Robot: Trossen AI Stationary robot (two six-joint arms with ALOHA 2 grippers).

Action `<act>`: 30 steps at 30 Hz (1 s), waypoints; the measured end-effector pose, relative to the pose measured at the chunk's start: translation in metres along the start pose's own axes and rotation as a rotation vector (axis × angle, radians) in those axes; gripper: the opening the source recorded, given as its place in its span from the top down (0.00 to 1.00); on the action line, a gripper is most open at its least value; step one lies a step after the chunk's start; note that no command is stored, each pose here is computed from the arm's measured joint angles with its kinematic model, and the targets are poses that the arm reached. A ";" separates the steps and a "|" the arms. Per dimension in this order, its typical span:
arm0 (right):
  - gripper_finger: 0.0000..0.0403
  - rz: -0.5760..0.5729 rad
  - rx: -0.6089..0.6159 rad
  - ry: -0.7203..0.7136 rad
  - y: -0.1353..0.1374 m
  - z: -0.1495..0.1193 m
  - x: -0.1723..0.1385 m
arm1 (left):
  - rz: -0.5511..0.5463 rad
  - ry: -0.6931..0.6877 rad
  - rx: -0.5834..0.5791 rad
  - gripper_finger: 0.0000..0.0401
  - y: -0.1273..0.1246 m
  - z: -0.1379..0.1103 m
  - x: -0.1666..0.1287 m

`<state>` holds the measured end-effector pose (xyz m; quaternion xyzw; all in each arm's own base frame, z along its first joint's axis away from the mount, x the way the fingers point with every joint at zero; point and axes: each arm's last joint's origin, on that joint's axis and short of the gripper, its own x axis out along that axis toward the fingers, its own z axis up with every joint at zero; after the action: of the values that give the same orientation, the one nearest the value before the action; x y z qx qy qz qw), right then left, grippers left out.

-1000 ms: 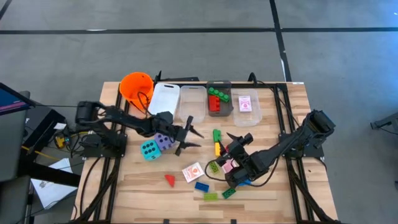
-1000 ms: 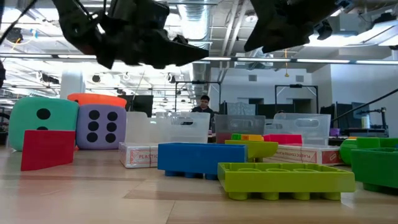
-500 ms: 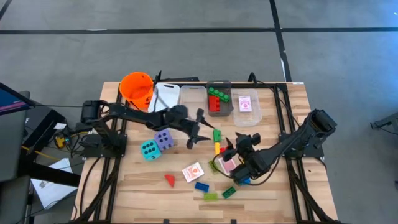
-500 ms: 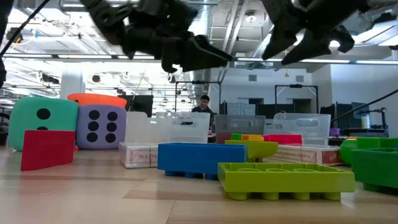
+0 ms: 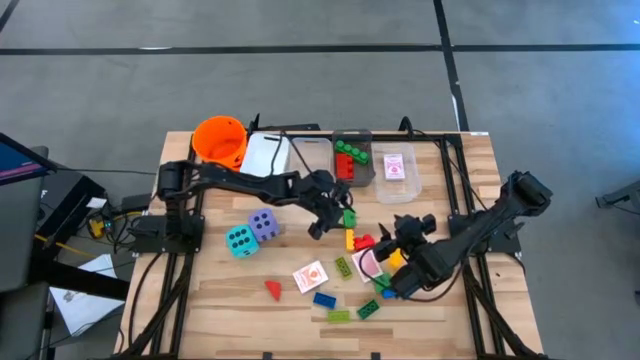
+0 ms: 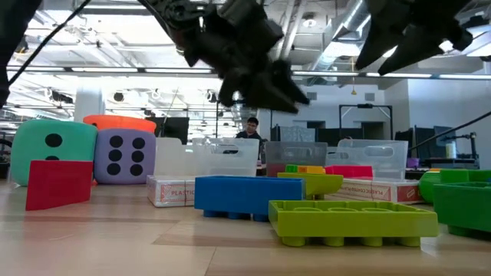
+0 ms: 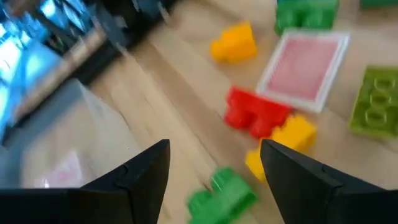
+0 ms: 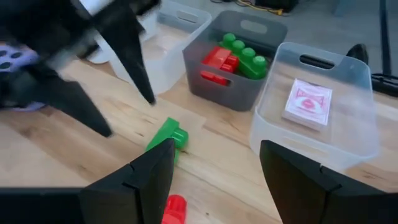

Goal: Pick & Place Toys
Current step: Put the large top green game piece into the black bin

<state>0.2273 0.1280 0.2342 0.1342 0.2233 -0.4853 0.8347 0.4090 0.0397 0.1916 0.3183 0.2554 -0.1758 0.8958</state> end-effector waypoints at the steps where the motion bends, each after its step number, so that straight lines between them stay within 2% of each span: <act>1: 0.42 0.002 0.000 0.000 0.000 0.000 -0.001 | 0.010 0.028 -0.005 0.40 -0.001 -0.003 0.002; 4: 0.42 0.007 -0.013 -0.002 0.002 -0.003 0.000 | 0.110 0.152 -0.004 0.39 0.002 0.000 -0.008; 7: 0.42 -0.003 -0.056 -0.001 0.009 -0.010 0.006 | 0.219 0.209 -0.070 0.38 0.012 0.016 -0.041; 10: 0.42 -0.009 -0.108 0.001 0.018 -0.016 0.016 | 0.208 0.165 -0.253 0.37 0.010 0.028 -0.079; 14: 0.42 -0.014 -0.175 0.031 0.030 -0.017 0.034 | 0.177 0.078 -0.470 0.37 -0.011 0.028 -0.125; 16: 0.42 -0.022 -0.128 0.072 0.033 -0.011 0.044 | 0.201 0.038 -0.564 0.38 -0.023 0.023 -0.147; 19: 0.42 -0.039 -0.026 0.139 0.035 -0.003 0.061 | 0.297 -0.018 -0.674 0.38 -0.040 0.013 -0.178; 24: 0.42 -0.015 0.126 0.162 0.043 0.016 0.093 | 0.497 -0.180 -0.713 0.38 -0.064 0.003 -0.229; 27: 0.42 0.053 0.123 0.271 0.050 0.022 0.115 | 0.580 -0.301 -0.703 0.38 -0.077 -0.003 -0.253; 30: 0.42 0.083 0.155 0.317 0.053 0.025 0.134 | 0.627 -0.391 -0.664 0.39 -0.091 -0.011 -0.269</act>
<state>0.3374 0.0428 0.1891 0.2821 0.3084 -0.4387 0.7955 0.1444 0.0210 0.2941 0.0382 0.0167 0.1364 0.9898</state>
